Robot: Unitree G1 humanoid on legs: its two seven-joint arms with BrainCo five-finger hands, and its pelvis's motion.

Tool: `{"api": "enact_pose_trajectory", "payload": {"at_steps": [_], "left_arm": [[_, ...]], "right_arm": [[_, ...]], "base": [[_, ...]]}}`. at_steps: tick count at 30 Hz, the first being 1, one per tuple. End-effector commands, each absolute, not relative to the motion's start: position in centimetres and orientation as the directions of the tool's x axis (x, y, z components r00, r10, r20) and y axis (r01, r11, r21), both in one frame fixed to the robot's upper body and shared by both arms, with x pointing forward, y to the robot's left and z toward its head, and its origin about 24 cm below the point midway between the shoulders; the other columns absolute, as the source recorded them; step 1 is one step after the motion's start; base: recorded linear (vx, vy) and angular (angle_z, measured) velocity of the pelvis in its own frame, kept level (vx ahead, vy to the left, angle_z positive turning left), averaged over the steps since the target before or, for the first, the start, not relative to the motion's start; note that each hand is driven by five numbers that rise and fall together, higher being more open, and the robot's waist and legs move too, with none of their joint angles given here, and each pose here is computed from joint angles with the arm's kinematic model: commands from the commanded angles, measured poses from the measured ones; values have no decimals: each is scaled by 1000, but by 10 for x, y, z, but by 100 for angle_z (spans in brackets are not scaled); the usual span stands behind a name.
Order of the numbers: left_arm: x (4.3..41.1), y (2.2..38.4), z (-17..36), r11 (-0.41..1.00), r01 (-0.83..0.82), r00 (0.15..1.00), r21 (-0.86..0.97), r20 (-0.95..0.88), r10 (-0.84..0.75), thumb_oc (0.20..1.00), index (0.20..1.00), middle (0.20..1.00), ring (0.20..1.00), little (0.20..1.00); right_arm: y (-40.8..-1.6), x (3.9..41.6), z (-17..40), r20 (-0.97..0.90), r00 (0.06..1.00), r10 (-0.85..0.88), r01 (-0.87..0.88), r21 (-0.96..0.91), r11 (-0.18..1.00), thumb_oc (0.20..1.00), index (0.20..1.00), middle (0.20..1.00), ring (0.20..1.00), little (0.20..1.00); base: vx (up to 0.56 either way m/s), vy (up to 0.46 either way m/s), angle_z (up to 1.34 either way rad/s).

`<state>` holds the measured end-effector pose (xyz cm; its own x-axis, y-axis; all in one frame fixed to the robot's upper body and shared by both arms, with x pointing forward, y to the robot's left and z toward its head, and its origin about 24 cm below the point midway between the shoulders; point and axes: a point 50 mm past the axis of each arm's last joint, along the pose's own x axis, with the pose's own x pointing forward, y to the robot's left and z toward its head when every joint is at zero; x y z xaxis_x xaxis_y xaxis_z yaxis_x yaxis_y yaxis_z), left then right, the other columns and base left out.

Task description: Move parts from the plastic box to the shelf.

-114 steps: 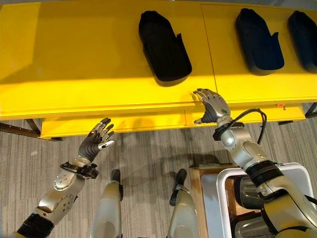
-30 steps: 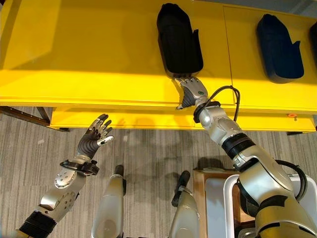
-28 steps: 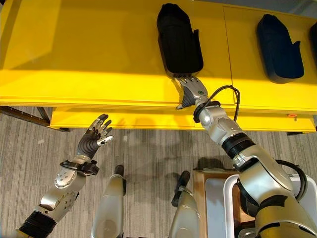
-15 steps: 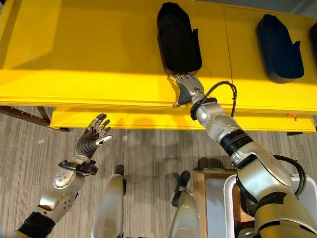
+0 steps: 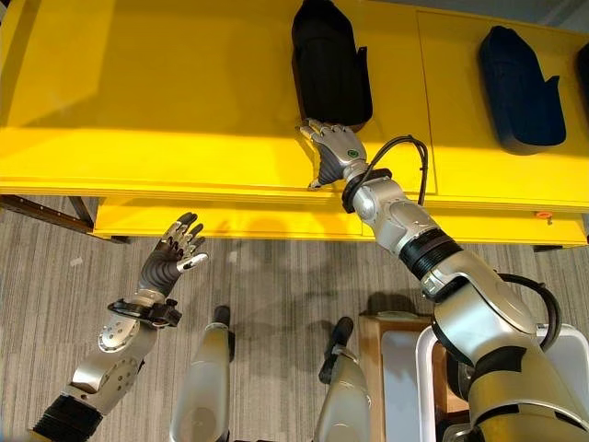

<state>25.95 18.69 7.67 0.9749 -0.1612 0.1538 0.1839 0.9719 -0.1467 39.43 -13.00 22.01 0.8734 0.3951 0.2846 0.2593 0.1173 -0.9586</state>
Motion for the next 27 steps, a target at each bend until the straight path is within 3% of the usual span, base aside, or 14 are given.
{"api": "enact_pose_trajectory", "payload": {"at_steps": [1,4,5,13,18,22,24,27], "left_arm": [[256,190,95,975,201,952,-97,254,-171,1000,1000,1000,1000,1000],[256,190,95,975,197,953,-102,254,-166,1000,1000,1000,1000,1000],[256,191,94,976,188,955,-106,251,-156,1000,1000,1000,1000,1000],[256,191,94,978,179,956,-103,253,-149,1000,1000,1000,1000,1000],[255,193,90,982,163,962,-97,238,-136,1000,1000,1000,1000,1000],[253,193,83,982,154,969,-105,210,-130,1000,1000,1000,1000,1000],[253,193,77,982,155,973,-106,188,-133,1000,1000,1000,1000,1000],[252,193,73,983,150,976,-106,173,-131,1000,1000,1000,1000,1000]], "right_arm": [[-115,392,275,442,789,427,392,-897,204,1000,1000,1000,1000,1000],[-110,386,280,479,761,438,383,-876,292,1000,1000,1000,1000,1000],[-109,378,283,511,733,448,363,-852,378,1000,1000,1000,1000,1000],[-121,347,288,626,639,448,301,-739,603,1000,1000,1000,1000,1000],[-127,313,272,687,572,449,160,-630,760,1000,1000,1000,1000,1000],[-131,288,241,693,587,419,-32,-497,867,1000,1000,1000,1000,1000],[-131,280,213,654,649,389,-182,-362,914,1000,1000,1000,1000,1000],[-134,273,199,631,679,375,-226,-306,925,1000,1000,1000,1000,1000]], "base": [[0,0,0],[0,0,0],[0,0,0],[1,-1,-1],[10,-11,-9],[28,-34,-9],[56,-59,-14],[57,-56,-13]]}}
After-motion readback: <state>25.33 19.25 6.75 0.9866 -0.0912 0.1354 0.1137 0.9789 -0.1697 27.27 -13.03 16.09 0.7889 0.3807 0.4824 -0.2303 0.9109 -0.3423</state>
